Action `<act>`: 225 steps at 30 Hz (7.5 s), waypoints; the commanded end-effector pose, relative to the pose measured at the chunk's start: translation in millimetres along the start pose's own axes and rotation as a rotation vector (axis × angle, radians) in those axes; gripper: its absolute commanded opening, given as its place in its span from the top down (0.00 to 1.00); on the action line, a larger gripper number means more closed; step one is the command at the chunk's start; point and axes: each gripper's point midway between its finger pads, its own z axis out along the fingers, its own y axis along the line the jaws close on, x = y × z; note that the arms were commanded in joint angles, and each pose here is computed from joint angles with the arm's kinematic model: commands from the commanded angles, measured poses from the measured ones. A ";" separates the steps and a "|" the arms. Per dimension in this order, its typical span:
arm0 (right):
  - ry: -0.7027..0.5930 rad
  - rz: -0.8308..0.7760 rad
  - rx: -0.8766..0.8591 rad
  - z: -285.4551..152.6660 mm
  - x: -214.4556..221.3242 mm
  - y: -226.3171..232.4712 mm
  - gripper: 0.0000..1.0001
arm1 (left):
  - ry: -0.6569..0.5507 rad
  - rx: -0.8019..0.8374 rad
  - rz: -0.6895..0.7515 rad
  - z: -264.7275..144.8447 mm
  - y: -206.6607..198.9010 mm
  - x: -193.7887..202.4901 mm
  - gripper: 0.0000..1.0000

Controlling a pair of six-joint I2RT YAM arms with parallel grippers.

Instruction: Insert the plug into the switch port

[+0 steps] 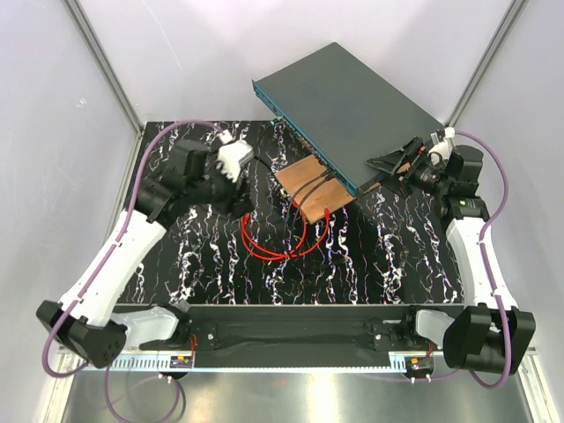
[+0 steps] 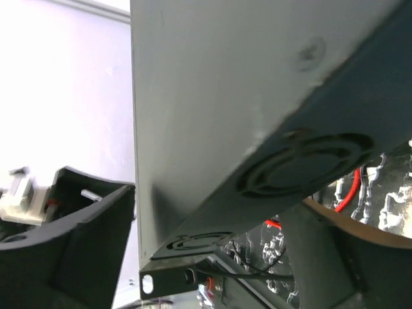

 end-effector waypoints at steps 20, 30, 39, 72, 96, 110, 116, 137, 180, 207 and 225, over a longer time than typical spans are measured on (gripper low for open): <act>-0.053 -0.433 0.232 -71.3 -1.9 30.0 0.00 | 0.223 -0.388 -0.655 114.8 128.7 132.6 0.45; -0.048 -0.485 0.237 -77.7 -3.8 38.2 0.00 | 0.318 -0.450 -0.708 150.9 144.7 169.0 0.48; -0.042 -0.485 0.245 -72.0 -7.9 31.7 0.00 | 0.438 -0.509 -0.548 162.9 134.1 195.9 0.66; -0.028 -0.523 0.205 -65.0 -19.8 42.7 0.00 | 0.108 -0.191 0.418 -63.3 28.4 -7.2 1.00; 0.181 -0.603 -0.439 -80.8 39.3 171.1 0.15 | -0.267 0.095 0.330 -59.8 -65.9 -73.0 1.00; 0.330 -0.402 -0.514 -39.8 90.4 173.6 0.21 | -0.244 0.134 0.297 -0.6 -106.5 -100.3 1.00; 0.383 -0.364 -0.494 -30.2 105.8 160.6 0.31 | -0.253 0.139 0.308 9.5 -116.5 -108.1 1.00; 0.397 -0.374 -0.453 -21.5 111.8 147.1 1.00 | -0.254 0.208 0.349 10.7 -133.7 -108.5 0.84; 0.385 -0.345 -0.415 -25.4 110.9 141.3 0.47 | -0.293 0.213 0.376 26.5 -140.9 -111.0 1.00; -0.117 -0.240 0.166 -56.0 16.2 35.2 0.02 | -0.109 0.010 0.051 86.8 -114.1 -93.7 1.00; -0.074 -0.527 -0.045 -55.3 13.3 71.4 0.02 | -0.112 0.070 0.032 80.7 -113.3 -91.8 1.00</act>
